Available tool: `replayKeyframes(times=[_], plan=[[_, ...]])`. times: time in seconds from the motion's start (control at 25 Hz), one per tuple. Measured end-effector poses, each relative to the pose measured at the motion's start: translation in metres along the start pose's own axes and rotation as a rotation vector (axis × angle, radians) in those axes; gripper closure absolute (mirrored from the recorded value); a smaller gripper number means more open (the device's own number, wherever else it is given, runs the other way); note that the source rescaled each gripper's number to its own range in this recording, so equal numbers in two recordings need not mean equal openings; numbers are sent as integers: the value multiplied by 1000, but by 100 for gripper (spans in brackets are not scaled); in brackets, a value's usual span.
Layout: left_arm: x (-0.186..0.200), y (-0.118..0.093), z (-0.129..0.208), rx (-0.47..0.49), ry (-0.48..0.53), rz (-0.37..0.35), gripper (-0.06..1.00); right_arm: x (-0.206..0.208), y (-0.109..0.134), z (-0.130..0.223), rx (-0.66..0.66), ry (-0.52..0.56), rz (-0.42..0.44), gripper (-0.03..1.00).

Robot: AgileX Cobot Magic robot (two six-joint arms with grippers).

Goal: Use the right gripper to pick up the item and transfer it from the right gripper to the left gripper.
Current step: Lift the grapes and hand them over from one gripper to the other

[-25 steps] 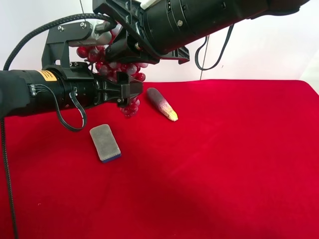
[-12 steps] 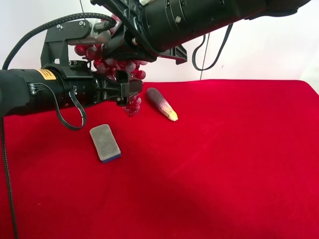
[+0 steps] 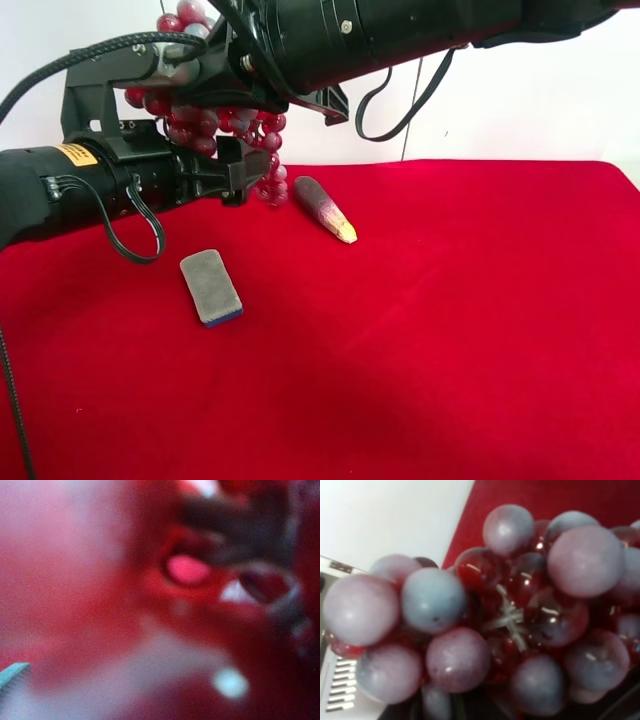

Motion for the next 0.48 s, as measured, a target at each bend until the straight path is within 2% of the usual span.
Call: replayKeyframes(times=[0.2,0.48], plan=[[0,1,-3,24,-24,-6,-6,-1,4,-3,16,-17,-33,96],[0,-3,-3,65,-21,29,-6,-1,2,-6,39,-38,-20,97]])
Point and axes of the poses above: a point on each arm's last joint axis where the gripper is mounted, x pointing back along that axis away from the gripper, y along the wrist's bending axis when the last joint is at zero, z = x × y, the point moved 6 cm from there along -x, pointing out along that axis toward the gripper, and after that the axes turned 1 degree about -x, right-handed, at the moved point
